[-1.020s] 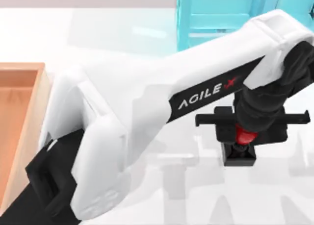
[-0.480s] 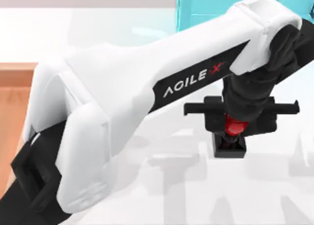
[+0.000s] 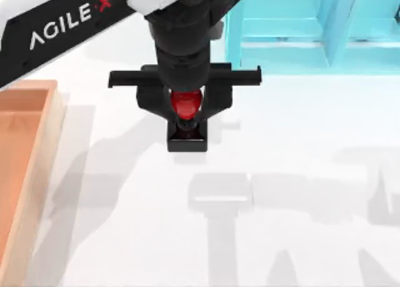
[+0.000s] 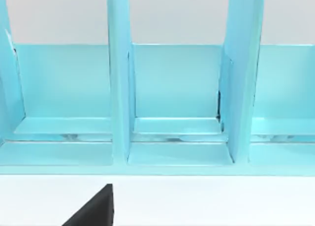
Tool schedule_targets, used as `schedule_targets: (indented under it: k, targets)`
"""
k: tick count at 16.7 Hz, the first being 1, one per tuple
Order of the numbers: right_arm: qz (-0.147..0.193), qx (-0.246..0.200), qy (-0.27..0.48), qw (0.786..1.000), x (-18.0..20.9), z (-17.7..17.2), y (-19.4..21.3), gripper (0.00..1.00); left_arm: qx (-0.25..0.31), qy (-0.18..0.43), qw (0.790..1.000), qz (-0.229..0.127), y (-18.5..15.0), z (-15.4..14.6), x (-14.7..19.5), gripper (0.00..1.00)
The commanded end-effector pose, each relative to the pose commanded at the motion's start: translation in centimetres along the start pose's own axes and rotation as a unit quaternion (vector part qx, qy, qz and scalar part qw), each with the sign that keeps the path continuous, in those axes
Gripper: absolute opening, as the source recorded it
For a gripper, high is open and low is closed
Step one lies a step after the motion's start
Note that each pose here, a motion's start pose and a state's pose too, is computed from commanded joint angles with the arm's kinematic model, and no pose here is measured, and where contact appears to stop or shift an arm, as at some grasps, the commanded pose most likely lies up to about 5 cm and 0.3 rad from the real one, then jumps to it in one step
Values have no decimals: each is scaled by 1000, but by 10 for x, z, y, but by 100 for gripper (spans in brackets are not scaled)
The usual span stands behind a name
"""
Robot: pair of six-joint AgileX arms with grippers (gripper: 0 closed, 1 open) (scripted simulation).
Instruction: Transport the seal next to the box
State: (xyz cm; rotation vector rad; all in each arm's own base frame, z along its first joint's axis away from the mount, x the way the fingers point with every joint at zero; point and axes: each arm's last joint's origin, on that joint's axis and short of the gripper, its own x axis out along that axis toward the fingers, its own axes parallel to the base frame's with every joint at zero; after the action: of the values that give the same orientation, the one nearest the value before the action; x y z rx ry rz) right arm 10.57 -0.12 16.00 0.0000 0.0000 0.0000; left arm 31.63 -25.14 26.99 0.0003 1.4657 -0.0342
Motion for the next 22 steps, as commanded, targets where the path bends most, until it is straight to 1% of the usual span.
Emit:
schedule_targets:
  k: [2,5,7,9,11,16,18,22]
  targets:
    - [0,0,0,1000,0,0,0,100,-1,0,1000,0,46,-1,-12,0]
    - [0,0,0,1000,0,0,0,100,-1,1,1000,1,107,-15,-24,0]
    - [0,0,0,1000,0,0,0,100,-1,2,1000,2,138,-28,-27,0]
    - [0,0,0,1000,0,0,0,100,-1,3,1000,4,156,-39,-28,0]
    - [0,0,0,1000,0,0,0,100,-1,3,1000,5,164,-44,-28,0]
    - [0,0,0,1000,0,0,0,100,1,4,1000,6,163,-43,-27,0]
    - [0,0,0,1000,0,0,0,100,0,5,1000,6,164,-44,-18,0]
    - [0,0,0,1000,0,0,0,100,-1,-4,1000,3,165,-43,11,0]
